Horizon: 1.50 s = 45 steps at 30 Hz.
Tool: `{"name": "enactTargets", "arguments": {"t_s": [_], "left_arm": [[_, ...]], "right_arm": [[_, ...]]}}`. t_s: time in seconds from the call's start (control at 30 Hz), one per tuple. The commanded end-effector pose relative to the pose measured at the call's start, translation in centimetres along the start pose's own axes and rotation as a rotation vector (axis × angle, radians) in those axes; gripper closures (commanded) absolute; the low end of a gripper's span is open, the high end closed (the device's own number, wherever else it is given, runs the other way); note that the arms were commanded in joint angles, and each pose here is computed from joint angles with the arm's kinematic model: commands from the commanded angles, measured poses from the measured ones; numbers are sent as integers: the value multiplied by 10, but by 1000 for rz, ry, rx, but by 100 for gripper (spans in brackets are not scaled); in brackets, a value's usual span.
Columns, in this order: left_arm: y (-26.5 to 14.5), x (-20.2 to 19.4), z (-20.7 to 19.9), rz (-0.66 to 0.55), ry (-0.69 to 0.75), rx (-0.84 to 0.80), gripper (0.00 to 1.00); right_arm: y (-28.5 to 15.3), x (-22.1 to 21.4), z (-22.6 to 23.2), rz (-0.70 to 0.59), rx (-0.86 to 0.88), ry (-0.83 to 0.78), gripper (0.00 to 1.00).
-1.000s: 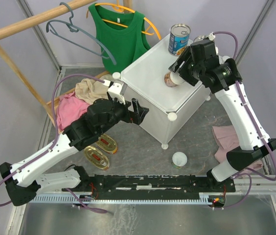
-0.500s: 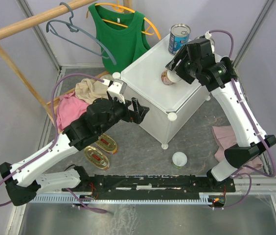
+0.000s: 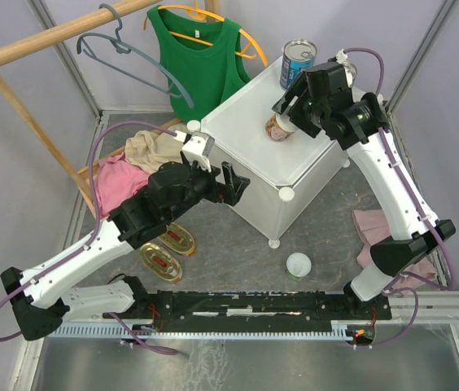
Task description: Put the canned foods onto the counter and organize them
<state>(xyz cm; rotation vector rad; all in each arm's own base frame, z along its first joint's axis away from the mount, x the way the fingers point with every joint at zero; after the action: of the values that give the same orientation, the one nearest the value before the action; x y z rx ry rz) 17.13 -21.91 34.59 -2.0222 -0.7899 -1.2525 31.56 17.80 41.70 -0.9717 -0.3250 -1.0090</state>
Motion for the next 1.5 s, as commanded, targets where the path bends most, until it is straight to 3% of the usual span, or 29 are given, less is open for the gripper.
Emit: {"name": "enactTargets", "arguments": {"t_s": [0.0, 0.8, 1.47], "left_arm": [[-2, 24, -9, -82, 18, -39, 1], [3, 38, -12, -69, 36, 10, 1], [25, 46, -15, -109, 120, 31, 1]], "right_arm": [[2, 2, 5, -16, 2, -29, 19], [11, -6, -8, -44, -32, -132, 10], [-3, -8, -5, -60, 84, -260, 9]]}}
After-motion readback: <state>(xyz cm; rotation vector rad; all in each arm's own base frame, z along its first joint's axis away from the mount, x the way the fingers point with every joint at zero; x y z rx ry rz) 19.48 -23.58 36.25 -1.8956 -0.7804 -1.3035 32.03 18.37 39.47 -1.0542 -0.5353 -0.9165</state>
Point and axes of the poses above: each gripper's point midway between its finger pads, its own y axis out along the fingers, its own z axis along the line the jaws close on, x = y × z, the point moved 9 cm from there along -y, back along the fingers, and after that the axes turned 2 degrees about -y, right-handed, at the moved point
